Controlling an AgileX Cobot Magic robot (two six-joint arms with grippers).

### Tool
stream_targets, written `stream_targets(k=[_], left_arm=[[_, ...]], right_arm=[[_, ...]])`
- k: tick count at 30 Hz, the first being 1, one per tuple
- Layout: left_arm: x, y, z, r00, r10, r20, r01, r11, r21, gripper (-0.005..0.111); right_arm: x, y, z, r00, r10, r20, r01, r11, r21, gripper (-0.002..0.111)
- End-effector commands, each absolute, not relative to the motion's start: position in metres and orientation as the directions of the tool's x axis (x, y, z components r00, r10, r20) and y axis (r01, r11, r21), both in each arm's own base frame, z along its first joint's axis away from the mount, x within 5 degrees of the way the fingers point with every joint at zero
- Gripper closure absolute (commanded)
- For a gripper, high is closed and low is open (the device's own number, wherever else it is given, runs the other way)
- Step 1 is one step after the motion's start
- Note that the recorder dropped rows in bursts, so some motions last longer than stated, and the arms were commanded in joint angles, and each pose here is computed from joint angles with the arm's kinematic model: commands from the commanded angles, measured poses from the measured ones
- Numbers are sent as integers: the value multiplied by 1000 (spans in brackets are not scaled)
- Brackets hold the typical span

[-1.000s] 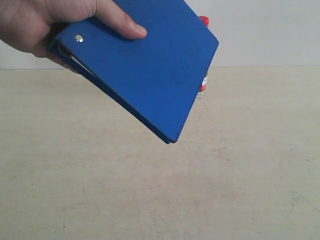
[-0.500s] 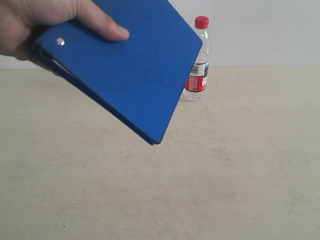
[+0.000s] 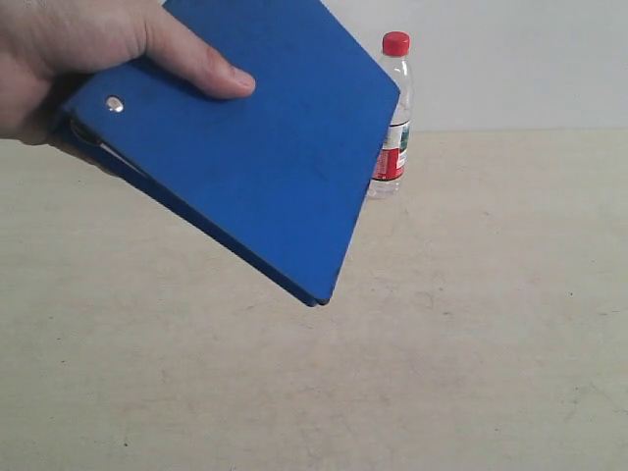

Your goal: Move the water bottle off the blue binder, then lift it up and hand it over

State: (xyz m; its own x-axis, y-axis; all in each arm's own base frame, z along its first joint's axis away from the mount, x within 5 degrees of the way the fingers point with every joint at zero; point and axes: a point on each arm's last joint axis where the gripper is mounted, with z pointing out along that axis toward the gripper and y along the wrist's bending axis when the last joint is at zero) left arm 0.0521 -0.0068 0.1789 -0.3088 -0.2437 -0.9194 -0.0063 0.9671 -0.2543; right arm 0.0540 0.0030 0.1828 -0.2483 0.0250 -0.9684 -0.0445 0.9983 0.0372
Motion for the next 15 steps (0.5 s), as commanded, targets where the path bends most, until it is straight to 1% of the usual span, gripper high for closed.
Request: stream_targets(k=[1, 3, 5, 6, 7, 9, 12, 15], left_arm=[[52, 2, 178, -277, -316, -907, -109, 948, -298, 102], [52, 1, 178, -277, -327, -904, -110, 945, -308, 102], [53, -2, 180, -268, -393, -880, -89, 919, -383, 102], [54, -4, 186, -207, -468, -859, -58, 882, -467, 102], [55, -5, 189, -185, -481, -857, -40, 875, -482, 102], [55, -4, 192, -153, -388, -909, -13, 920, -391, 102], [55, -4, 192, -149, -366, -919, -10, 929, -369, 102], [54, -4, 186, -217, -327, -920, -26, 944, -330, 102]], right_arm=[[54, 3, 184, -234, 23, -972, -45, 998, 35, 109], [54, 3, 184, -234, 23, -972, -45, 998, 35, 109], [54, 3, 184, -234, 23, -972, -45, 998, 35, 109], [54, 3, 184, -234, 23, -972, -45, 998, 35, 109], [54, 3, 184, -234, 23, -972, -45, 998, 35, 109], [54, 3, 184, -234, 23, -972, -45, 998, 35, 109], [54, 3, 184, -234, 23, -972, -45, 998, 35, 109], [54, 3, 184, -234, 23, -972, -45, 998, 35, 109]])
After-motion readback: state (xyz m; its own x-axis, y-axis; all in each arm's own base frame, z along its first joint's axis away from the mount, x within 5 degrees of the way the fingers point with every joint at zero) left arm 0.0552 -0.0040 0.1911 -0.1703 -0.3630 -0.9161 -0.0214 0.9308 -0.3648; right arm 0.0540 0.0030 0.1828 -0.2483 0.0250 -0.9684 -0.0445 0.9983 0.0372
